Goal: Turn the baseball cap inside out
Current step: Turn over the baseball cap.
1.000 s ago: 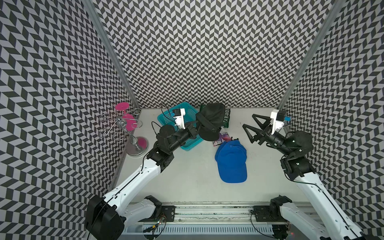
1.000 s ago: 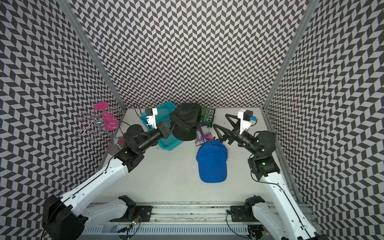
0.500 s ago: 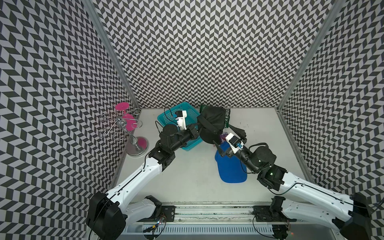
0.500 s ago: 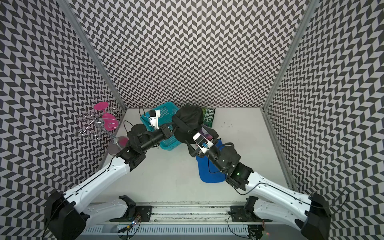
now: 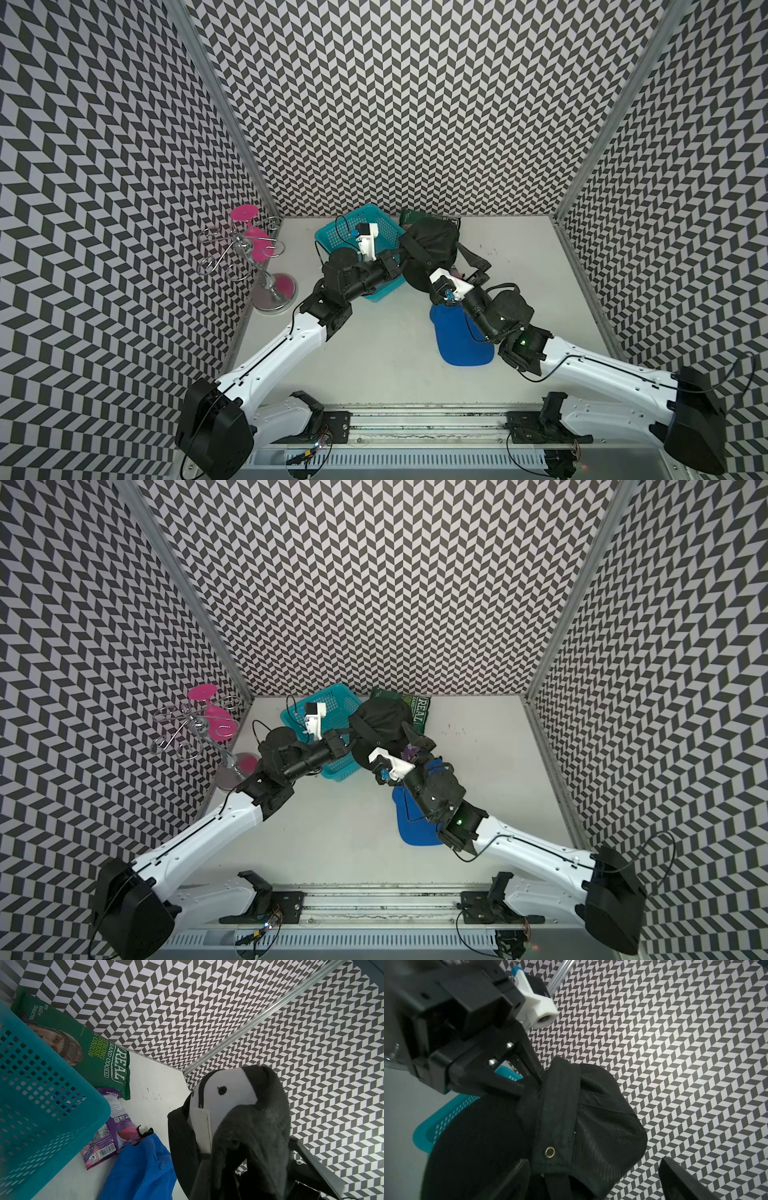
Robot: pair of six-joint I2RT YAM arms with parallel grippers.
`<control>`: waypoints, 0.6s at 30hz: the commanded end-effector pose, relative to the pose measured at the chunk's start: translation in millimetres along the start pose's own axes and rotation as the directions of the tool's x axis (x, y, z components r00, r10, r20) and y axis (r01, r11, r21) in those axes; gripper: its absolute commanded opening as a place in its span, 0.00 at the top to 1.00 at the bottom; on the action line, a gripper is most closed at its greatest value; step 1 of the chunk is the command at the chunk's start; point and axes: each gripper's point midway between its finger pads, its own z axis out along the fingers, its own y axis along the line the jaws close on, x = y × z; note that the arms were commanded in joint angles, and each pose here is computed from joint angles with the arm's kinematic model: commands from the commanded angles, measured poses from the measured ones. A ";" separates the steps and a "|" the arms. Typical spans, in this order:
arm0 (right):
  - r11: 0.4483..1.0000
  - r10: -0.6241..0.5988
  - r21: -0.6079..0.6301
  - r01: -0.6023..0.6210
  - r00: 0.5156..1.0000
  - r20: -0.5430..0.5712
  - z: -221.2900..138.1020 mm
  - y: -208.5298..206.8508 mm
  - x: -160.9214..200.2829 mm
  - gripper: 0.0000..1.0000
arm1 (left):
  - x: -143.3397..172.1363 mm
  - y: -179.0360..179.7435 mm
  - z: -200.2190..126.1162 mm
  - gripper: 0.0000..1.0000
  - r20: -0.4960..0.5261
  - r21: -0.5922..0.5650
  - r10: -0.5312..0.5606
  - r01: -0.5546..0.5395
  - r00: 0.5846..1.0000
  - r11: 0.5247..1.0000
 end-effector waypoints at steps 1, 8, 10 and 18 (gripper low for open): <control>0.998 -0.038 0.043 0.037 0.999 0.019 1.2 -9.9 -9.5 0.00 | -20.3 -34.8 -7.8 1.00 0.069 0.092 0.028 -0.035 0.997 0.995; 0.985 -0.133 0.102 0.142 0.987 -0.092 3.6 -19.7 5.2 0.00 | -18.8 -39.1 -7.0 1.00 0.051 0.105 0.039 -0.044 0.998 0.993; 0.981 -0.119 0.140 0.132 0.988 -0.097 5.4 -32.2 -2.1 0.00 | -14.0 -36.9 -2.7 1.00 0.022 0.097 0.050 -0.052 0.998 0.994; 0.970 0.001 0.243 -0.010 0.999 0.035 6.8 -73.1 -47.3 0.00 | 4.7 -28.1 12.9 1.00 -0.063 0.001 0.172 -0.173 0.983 0.985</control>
